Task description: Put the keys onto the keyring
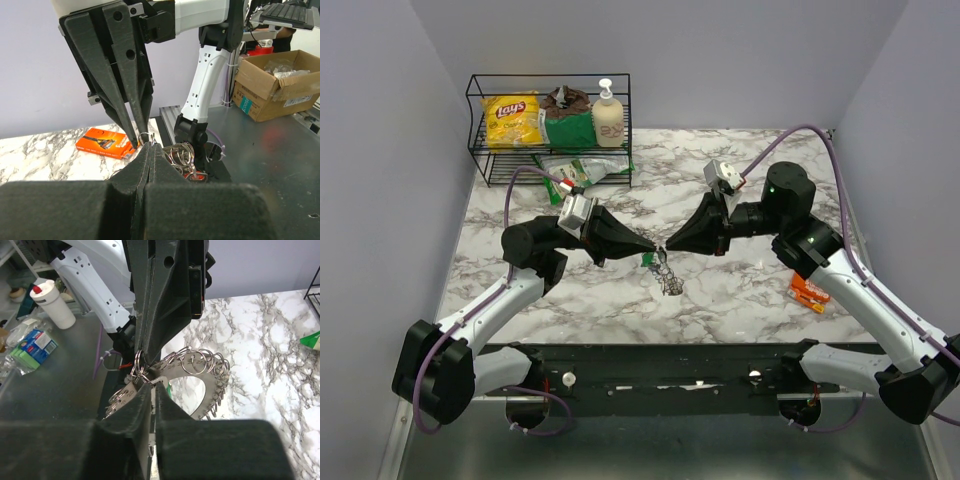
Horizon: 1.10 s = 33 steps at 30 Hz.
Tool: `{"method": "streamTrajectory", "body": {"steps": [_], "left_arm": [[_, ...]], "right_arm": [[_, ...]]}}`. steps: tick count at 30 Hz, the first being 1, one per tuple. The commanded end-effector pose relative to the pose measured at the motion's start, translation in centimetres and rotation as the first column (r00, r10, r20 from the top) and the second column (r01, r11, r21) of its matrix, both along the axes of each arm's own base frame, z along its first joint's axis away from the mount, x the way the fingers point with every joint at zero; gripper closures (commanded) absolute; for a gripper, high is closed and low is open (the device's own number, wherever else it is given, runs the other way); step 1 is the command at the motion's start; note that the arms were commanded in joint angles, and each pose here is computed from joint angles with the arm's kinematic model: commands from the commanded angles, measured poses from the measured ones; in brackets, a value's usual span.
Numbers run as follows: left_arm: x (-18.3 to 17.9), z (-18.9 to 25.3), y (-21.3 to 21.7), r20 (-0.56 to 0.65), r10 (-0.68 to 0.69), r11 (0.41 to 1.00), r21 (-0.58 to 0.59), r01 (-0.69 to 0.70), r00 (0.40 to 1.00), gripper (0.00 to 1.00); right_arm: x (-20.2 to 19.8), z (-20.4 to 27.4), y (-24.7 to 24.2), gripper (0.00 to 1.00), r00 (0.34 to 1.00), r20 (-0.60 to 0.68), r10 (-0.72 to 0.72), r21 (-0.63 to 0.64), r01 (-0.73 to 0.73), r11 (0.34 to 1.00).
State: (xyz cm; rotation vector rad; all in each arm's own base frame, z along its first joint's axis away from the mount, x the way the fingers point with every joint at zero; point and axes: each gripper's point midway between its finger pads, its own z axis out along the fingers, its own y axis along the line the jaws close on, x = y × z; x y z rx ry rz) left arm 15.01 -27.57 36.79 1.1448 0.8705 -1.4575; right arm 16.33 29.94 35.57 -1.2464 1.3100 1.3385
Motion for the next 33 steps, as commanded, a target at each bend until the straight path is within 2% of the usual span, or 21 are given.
{"method": "streamTrajectory", "body": {"steps": [1, 8, 25, 29, 33], "left_arm": [[-0.4, 2.0, 0.3, 0.072, 0.007, 0.999, -0.05, -0.004, 0.997, 1.0], [-0.4, 2.4, 0.4, 0.077, 0.021, 0.997, -0.074, -0.015, 0.997, 1.0], [-0.9, 3.4, 0.5, 0.076, -0.001, 0.994, -0.111, 0.009, 0.997, 1.0], [-0.9, 3.1, 0.5, 0.079, -0.005, 0.995, -0.101, 0.013, 0.997, 1.0], [-0.9, 3.1, 0.5, 0.082, -0.006, 0.995, -0.097, 0.014, 0.997, 1.0]], "right_arm": [[-0.3, 0.3, 0.0, 0.89, 1.0, 0.007, 0.021, 0.01, -0.021, 1.0], [-0.4, -0.6, -0.2, 0.99, 1.0, -0.009, 0.018, -0.002, -0.018, 1.0], [-0.2, -2.5, -0.2, 0.99, 0.999, -0.032, 0.001, -0.025, -0.002, 1.0], [0.1, -1.6, -0.7, 0.89, 0.998, 0.011, -0.057, -0.008, 0.057, 0.998], [-0.2, -0.9, -1.1, 0.66, 0.996, 0.045, -0.075, 0.003, 0.075, 0.997]]}}
